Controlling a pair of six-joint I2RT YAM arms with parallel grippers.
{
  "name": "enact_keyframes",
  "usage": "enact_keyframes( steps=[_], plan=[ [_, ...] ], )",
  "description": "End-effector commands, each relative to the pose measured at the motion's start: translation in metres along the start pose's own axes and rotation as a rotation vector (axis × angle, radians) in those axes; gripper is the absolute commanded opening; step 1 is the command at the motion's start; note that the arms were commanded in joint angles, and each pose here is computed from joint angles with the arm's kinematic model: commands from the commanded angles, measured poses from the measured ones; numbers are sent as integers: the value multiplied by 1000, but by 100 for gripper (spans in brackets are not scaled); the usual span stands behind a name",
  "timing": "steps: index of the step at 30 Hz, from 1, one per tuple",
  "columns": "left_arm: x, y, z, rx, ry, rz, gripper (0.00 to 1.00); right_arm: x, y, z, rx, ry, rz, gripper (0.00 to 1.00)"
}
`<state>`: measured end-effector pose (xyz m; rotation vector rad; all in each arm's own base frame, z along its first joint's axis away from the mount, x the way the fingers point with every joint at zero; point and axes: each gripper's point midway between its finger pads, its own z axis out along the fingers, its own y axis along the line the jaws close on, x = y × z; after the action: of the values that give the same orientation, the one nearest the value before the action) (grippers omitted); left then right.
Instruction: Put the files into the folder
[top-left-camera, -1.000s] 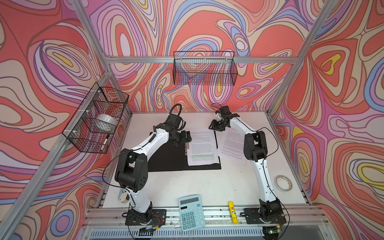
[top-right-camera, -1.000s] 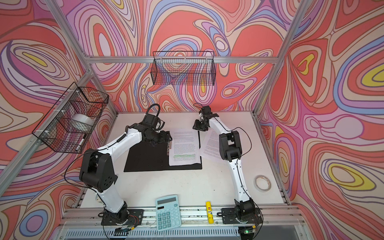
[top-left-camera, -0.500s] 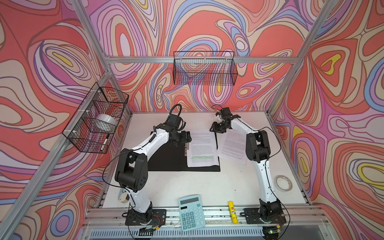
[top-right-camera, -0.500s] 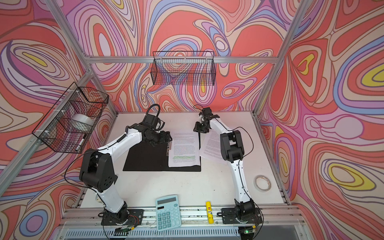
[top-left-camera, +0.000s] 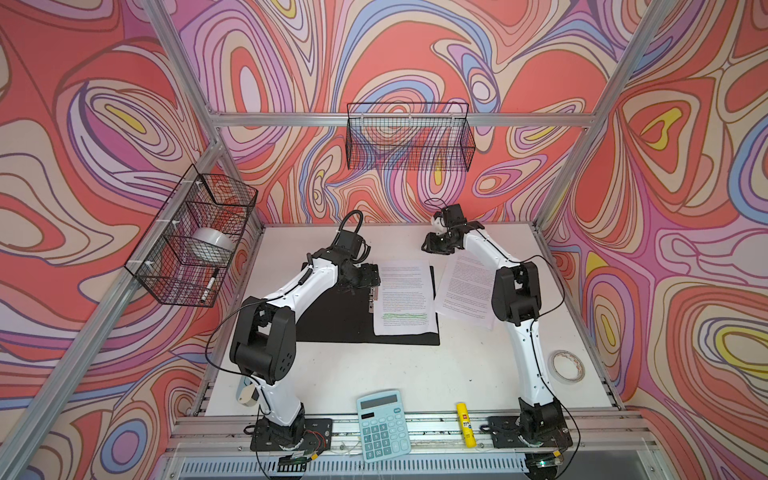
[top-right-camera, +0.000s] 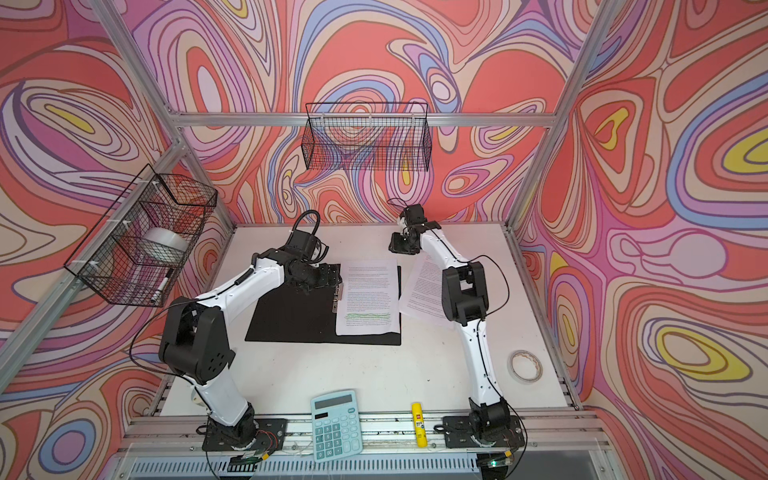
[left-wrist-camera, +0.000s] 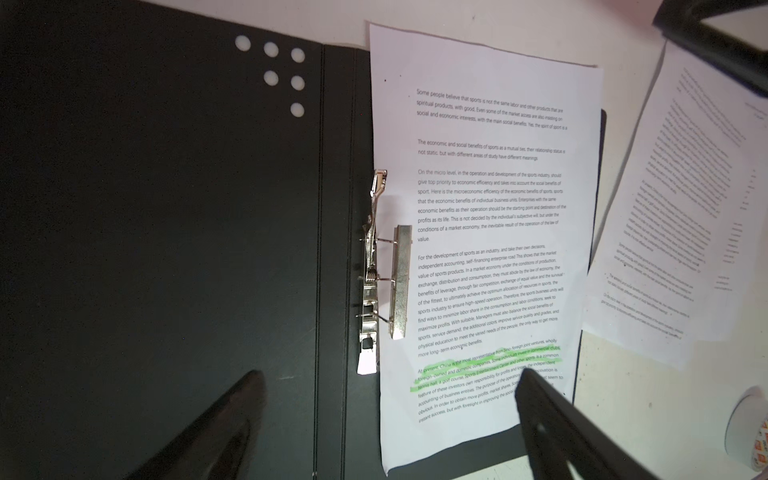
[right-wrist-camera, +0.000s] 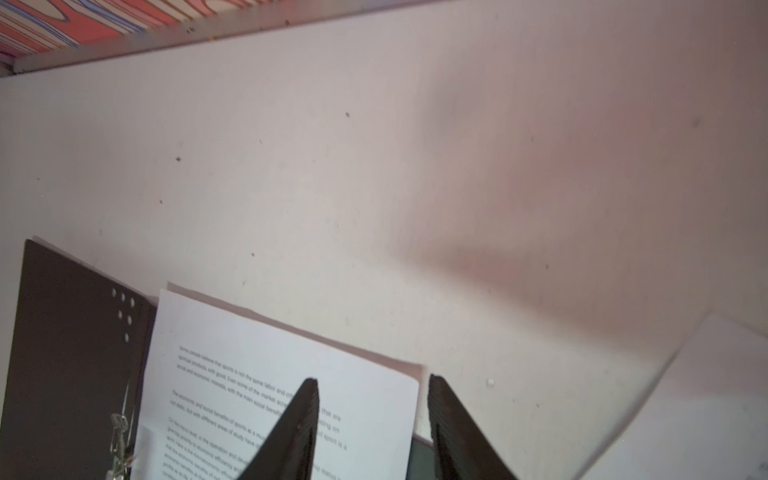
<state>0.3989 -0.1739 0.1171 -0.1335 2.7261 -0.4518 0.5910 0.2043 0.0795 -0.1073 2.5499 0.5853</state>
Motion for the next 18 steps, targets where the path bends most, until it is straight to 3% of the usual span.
enact_keyframes(
  steps=[1, 7, 18],
  plan=[
    [6, 8, 6, -28, 26, -23, 94, 14, -6, 29, -3, 53, -4, 45],
    [7, 7, 7, -23, 28, -18, 94, 19, -7, 49, -39, 73, -7, 44],
    [7, 5, 6, -8, 26, -22, 94, 44, -9, 45, -43, 173, -30, 43]
  ],
)
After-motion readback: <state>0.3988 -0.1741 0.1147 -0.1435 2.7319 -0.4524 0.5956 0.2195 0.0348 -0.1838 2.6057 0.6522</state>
